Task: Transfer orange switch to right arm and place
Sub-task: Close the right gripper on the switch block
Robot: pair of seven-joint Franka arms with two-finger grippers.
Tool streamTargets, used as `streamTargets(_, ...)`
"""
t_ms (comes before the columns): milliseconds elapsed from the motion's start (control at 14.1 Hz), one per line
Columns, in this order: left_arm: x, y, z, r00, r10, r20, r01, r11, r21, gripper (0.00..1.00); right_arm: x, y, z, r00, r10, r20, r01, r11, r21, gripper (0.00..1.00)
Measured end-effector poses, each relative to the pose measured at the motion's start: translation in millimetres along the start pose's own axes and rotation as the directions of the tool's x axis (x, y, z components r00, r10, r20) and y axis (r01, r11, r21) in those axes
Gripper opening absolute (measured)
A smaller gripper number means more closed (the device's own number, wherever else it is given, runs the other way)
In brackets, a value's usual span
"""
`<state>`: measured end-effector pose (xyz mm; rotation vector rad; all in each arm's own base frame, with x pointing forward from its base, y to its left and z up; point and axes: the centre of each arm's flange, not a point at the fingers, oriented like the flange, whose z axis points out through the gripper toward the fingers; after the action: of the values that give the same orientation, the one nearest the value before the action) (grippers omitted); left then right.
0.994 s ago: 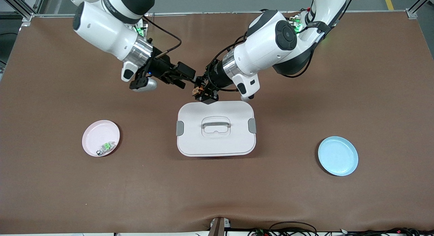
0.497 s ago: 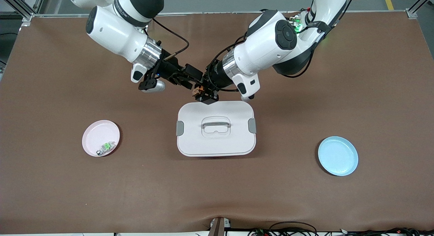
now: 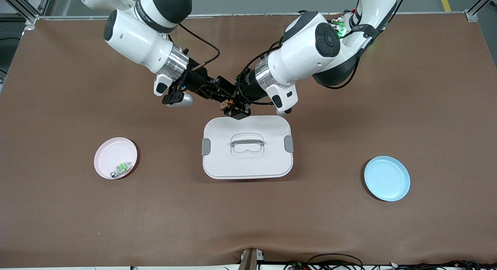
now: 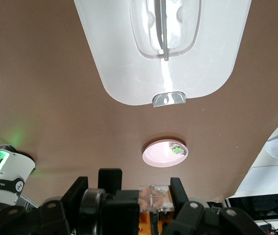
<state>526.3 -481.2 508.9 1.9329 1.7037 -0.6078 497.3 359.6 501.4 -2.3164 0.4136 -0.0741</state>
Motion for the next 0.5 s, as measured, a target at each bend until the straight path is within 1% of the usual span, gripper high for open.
streamTargets(142,-0.3,-0.1,-0.3,1.0,0.001,0.0,-0.001,1.0,0.0,0.72,-0.2,-4.0,-2.6,1.0,-0.015,-0.001,0.015,1.0,0.006,0.44)
streamTargets(497,-2.1,-0.7,-0.8,1.0,0.016,-0.009,-0.016,1.0,-0.005,0.72,-0.1,-4.3,-2.9,1.0,-0.021,-0.002,0.021,1.0,0.007,0.44)
